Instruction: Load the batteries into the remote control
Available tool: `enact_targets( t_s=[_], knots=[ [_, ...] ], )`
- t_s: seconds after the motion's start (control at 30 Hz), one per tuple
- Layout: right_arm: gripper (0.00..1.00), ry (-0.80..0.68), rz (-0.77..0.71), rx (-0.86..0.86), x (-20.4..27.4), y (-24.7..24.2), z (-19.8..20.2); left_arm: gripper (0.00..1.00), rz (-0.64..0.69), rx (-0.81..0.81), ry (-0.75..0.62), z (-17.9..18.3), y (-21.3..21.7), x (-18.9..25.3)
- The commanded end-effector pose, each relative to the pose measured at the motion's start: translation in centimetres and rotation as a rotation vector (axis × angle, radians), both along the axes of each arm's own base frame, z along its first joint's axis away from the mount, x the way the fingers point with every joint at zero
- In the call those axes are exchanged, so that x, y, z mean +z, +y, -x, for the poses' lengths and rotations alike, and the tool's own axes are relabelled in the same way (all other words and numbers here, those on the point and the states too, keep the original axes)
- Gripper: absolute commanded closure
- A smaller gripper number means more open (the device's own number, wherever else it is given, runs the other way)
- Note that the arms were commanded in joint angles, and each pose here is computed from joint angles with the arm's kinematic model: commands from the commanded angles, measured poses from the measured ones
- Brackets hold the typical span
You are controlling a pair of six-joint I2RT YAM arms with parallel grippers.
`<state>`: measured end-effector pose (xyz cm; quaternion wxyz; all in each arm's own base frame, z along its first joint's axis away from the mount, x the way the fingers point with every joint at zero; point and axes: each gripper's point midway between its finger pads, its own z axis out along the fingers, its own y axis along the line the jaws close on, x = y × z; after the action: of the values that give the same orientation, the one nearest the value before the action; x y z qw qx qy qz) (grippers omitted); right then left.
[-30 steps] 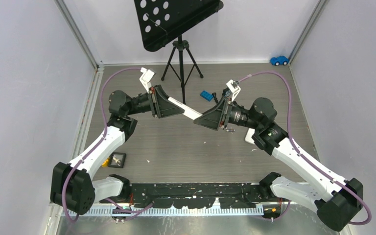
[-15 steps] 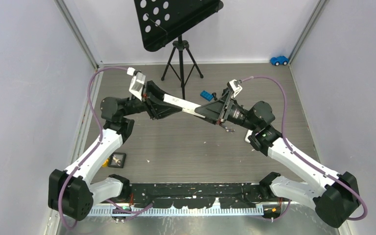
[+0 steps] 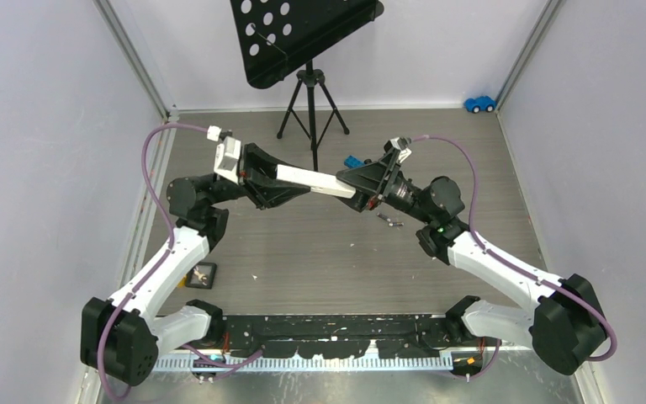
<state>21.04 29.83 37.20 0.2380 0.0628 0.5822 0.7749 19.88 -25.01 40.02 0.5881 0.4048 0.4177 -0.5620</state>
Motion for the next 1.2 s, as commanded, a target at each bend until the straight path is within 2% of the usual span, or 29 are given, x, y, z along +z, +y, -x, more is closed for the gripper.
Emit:
enact_targets(
  t_s=[0.0,0.07,0.4,0.47,0.57,0.8,0.9,1.17],
  knots=[
    [0.13,-0.023,-0.071,-0.005,2.4,-0.3,0.5,1.0,0.065,0.024,-0.112,0.9,0.6,1.8],
    [0.17,-0.023,-0.071,-0.001,2.4,-0.2,0.7,1.0,0.069,0.012,-0.119,1.2,0.6,1.9],
    [0.6,-0.039,-0.034,0.05,2.0,0.6,1.2,1.0,0.072,-0.003,-0.072,0.8,0.4,2.2],
    [0.7,-0.025,-0.019,0.037,1.3,0.6,0.9,1.0,0.091,0.007,-0.068,0.8,0.6,2.6],
    [0.78,-0.006,-0.008,-0.004,0.2,0.4,0.3,1.0,0.151,0.049,-0.072,0.6,1.0,3.9],
    [0.82,0.032,0.006,-0.099,-1.7,-1.5,-1.3,1.0,0.198,0.109,-0.087,0.2,1.8,5.8],
    [0.77,0.075,0.06,-0.165,-3.2,-2.4,-2.4,1.0,0.183,0.13,-0.082,-0.2,2.0,5.4],
    [0.73,0.096,0.197,-0.266,-4.8,-4.0,-3.1,1.0,0.143,0.156,-0.06,-0.8,1.9,4.4]
  ],
)
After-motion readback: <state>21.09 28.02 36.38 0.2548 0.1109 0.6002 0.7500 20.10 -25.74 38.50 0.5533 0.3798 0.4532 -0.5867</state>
